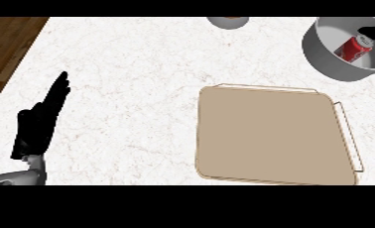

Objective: Pick the can from the tray and place it in the pot

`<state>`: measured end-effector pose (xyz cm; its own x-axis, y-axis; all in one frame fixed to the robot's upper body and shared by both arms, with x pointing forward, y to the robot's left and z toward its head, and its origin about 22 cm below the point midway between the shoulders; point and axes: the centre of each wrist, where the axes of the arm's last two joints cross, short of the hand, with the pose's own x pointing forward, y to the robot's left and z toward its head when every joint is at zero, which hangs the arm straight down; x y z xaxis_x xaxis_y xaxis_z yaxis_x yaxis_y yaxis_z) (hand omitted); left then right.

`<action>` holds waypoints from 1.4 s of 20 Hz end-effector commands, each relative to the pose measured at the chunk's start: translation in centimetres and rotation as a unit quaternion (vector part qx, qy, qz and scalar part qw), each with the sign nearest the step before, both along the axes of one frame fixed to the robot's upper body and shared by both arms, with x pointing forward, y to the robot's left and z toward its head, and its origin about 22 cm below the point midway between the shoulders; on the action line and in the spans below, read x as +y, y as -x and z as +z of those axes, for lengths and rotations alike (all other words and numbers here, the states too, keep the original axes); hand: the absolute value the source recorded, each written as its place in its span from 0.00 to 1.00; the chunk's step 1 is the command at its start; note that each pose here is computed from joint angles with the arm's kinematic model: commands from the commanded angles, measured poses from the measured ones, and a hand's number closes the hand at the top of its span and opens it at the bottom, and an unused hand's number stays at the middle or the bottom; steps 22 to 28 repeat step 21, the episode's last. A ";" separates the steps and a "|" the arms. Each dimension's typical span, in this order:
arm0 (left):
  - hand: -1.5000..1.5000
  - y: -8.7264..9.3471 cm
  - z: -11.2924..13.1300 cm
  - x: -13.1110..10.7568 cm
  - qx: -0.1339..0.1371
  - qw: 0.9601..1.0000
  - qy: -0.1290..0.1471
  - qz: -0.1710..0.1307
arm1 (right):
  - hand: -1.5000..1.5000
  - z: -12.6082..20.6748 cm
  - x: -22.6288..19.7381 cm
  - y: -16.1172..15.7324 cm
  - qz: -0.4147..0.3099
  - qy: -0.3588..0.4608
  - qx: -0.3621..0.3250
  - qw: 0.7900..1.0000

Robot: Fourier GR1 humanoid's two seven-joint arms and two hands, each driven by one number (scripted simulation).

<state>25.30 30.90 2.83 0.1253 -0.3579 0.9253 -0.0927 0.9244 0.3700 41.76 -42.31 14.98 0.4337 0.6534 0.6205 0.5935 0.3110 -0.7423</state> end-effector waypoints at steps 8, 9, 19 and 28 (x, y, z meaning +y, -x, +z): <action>0.50 0.5 -0.1 1.7 0.003 1.000 0.002 0.016 | 0.00 1.6 -0.7 0.2 0.018 -0.101 -0.231 0.968; 0.50 0.8 0.0 1.1 0.010 1.000 -0.006 0.007 | 0.00 2.4 -0.9 0.1 0.026 -0.113 -0.217 0.969; 0.50 3.0 0.0 1.7 0.016 1.000 -0.002 0.026 | 0.00 -3.0 -3.8 3.3 0.071 -0.171 -0.243 0.952; 0.50 1.4 -0.7 0.9 0.022 0.999 0.006 0.038 | 0.00 -4.2 -5.0 4.7 0.075 -0.168 -0.247 0.951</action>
